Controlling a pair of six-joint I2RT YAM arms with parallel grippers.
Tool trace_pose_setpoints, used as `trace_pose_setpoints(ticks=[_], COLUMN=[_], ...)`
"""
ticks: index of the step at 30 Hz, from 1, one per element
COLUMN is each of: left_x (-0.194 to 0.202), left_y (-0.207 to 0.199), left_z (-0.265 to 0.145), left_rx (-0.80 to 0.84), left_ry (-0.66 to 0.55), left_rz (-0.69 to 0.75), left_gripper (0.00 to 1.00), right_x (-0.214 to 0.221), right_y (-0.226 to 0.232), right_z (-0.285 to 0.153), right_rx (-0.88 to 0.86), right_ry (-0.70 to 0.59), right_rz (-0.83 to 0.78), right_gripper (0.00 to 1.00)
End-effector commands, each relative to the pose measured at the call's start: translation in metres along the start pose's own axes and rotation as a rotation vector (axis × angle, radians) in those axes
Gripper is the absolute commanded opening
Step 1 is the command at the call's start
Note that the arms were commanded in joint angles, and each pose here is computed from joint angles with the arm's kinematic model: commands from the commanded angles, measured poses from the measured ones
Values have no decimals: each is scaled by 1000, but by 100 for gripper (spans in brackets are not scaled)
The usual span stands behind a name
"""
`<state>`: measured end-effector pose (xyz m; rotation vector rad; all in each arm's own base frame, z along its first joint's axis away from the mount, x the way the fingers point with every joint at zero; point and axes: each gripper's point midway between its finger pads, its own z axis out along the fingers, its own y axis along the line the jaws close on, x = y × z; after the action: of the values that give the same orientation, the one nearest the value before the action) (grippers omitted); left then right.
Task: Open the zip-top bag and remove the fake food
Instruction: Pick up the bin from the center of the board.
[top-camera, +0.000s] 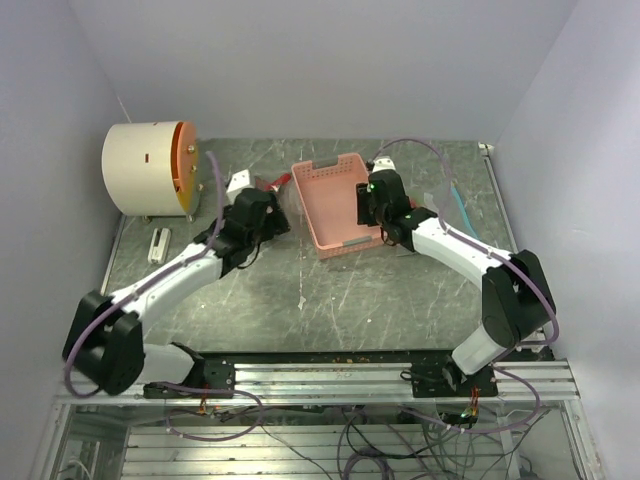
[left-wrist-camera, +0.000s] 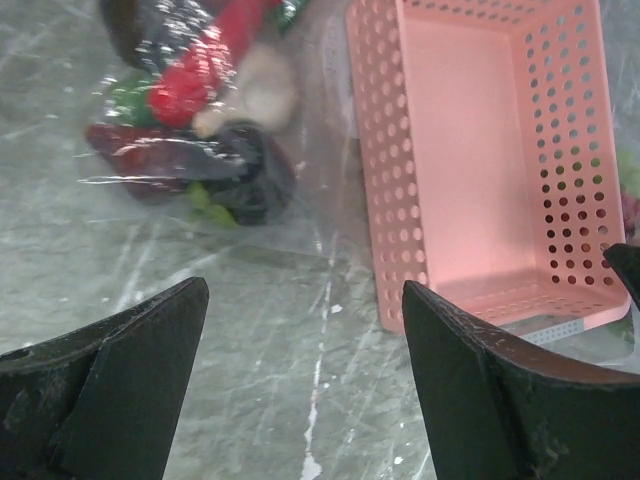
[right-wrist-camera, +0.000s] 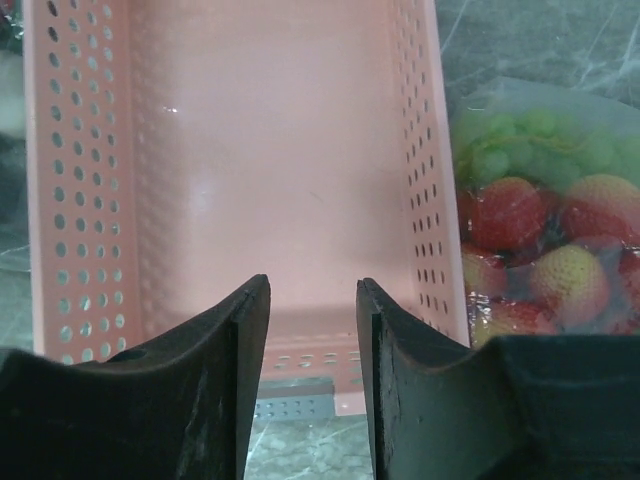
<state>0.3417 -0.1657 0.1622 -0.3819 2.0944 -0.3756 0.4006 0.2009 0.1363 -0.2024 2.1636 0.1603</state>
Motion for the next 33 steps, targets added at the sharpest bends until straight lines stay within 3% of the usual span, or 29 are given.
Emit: trace_pose_setpoints(ticks=[1, 3, 7, 10, 15, 20, 27, 33], left_x=[1, 8, 26, 36, 32, 40, 54, 60], left_y=[-39, -51, -61, -56, -46, -68, -90, -84], left_z=[16, 25, 43, 58, 70, 89, 120, 131], left_rx=[-17, -36, -62, -122, -198, -110, -88, -111], left_ry=[-16, 3, 48, 63, 59, 111, 171, 160], left_rz=[32, 52, 83, 119, 172, 159, 192, 202], left_gripper=[91, 92, 96, 98, 98, 95, 86, 60], right_x=[-18, -19, -21, -10, 1, 11, 17, 25], right_y=[-15, -32, -57, -77, -87, -89, -106, -153], right_z=[3, 3, -10, -18, -26, -16, -9, -16], right_rx=[23, 33, 10, 17, 34, 40, 123, 263], right_ry=[-39, -43, -72, -70, -58, -21, 3, -32], right_rz=[32, 74, 177, 233, 214, 203, 242, 381], right_gripper=[40, 41, 53, 57, 60, 61, 62, 70])
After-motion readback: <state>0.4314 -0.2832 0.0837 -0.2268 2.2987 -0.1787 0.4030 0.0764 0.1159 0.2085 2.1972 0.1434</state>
